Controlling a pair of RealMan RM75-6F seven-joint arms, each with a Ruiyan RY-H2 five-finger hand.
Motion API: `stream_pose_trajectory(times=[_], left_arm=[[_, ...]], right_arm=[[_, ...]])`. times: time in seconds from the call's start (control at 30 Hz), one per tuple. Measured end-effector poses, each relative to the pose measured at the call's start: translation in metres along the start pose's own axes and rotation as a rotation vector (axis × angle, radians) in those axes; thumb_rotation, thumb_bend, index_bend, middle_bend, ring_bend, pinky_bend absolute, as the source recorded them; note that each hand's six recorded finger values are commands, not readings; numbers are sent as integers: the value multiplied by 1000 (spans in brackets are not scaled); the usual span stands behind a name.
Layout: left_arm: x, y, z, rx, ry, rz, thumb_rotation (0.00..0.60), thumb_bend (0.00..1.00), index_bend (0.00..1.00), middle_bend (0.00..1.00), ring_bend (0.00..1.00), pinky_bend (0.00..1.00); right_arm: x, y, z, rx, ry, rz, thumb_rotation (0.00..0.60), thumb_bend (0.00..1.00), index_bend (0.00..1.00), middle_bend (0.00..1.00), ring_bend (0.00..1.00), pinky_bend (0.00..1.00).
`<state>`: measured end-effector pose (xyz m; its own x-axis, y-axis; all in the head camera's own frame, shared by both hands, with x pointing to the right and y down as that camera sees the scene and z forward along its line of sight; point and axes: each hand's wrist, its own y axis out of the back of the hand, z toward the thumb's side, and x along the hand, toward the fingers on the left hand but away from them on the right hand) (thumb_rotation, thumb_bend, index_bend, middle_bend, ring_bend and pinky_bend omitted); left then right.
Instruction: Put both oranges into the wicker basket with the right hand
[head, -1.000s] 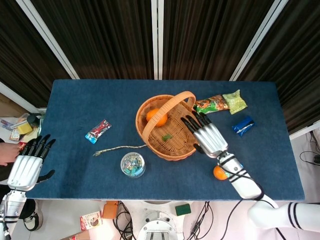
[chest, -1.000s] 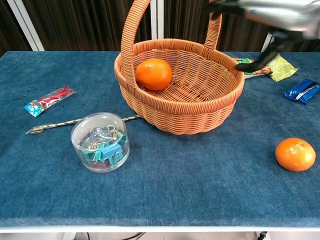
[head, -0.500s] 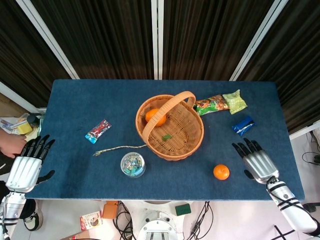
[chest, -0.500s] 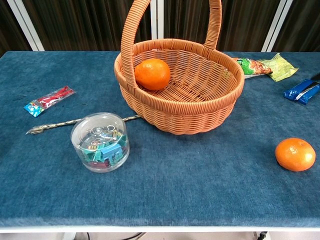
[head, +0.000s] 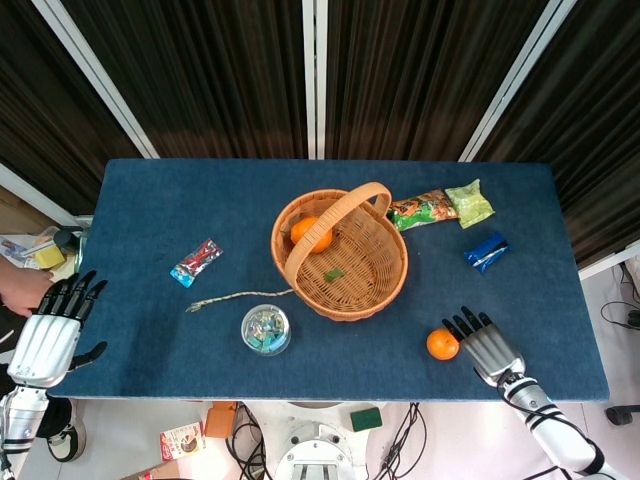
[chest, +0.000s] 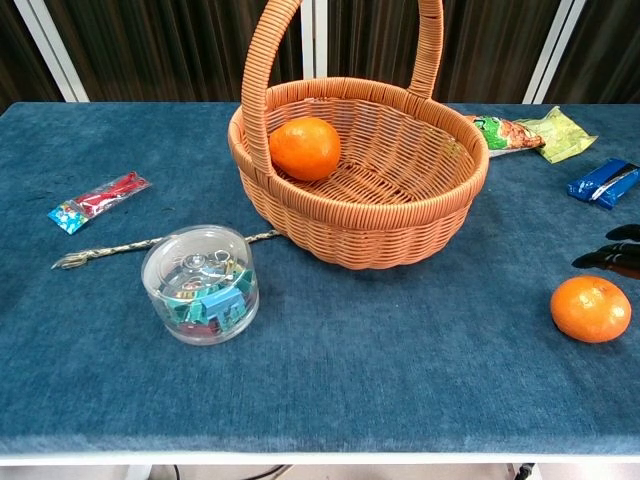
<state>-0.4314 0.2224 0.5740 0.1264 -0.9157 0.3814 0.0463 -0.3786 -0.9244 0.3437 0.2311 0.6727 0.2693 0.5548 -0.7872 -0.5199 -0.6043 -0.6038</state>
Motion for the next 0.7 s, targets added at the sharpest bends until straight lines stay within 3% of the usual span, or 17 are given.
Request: stream_pose_trajectory(times=[0.43,0.7], left_arm=[[-2,2,-1,-4,-1,12,600,128,102,25,0,114],[-2,2,-1,-4,-4,12,600,128,101,25,0,114]], right_arm=[[-16,-3,23,-48,81,-77,600,316,135,178,104,385],[-17,3,27,-58,100,-149,600,371,371,364,338,557]])
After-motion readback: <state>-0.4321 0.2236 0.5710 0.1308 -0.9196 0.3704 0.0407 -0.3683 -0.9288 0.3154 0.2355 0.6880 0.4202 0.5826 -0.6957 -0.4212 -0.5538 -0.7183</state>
